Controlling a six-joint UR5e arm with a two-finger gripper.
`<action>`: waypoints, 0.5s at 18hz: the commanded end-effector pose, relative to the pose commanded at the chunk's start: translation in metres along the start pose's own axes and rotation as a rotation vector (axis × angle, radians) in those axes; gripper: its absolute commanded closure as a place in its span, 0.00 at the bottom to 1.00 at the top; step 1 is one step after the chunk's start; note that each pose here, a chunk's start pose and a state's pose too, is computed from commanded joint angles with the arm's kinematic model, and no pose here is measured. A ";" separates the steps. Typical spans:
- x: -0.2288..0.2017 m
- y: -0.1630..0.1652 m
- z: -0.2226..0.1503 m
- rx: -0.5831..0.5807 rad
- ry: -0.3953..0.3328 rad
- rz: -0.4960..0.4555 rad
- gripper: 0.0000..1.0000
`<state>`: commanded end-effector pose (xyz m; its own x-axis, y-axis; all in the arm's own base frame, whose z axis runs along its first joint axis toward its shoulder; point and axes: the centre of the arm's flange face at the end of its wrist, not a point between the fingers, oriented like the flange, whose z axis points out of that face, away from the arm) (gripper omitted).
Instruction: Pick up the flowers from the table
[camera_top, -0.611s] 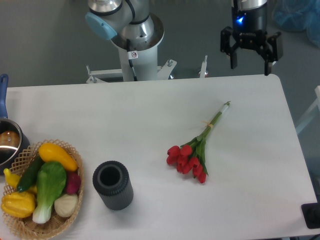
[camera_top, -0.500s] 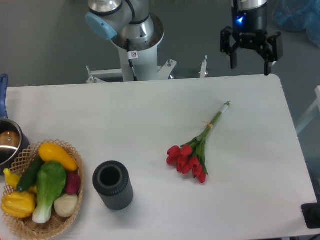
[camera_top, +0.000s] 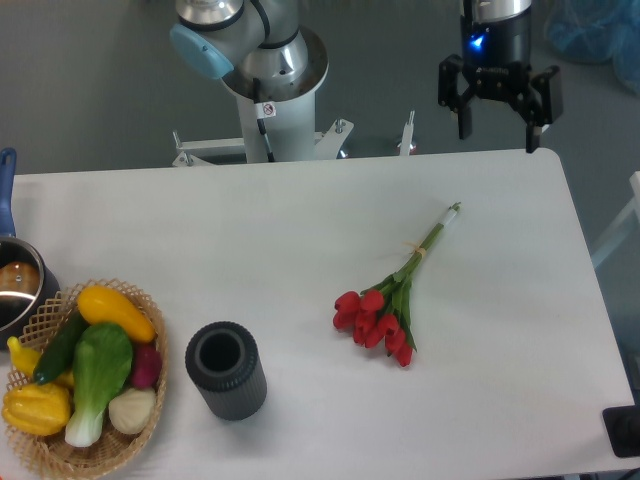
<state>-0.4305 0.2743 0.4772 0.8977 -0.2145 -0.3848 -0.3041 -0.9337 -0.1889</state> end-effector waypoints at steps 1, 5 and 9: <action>0.007 0.002 0.008 0.001 0.020 -0.004 0.00; 0.023 0.004 0.025 0.001 0.062 -0.009 0.00; 0.036 0.005 0.050 -0.002 0.118 -0.001 0.00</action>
<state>-0.4159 0.2761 0.4178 0.9293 -0.2460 -0.2755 -0.3030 -0.9343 -0.1877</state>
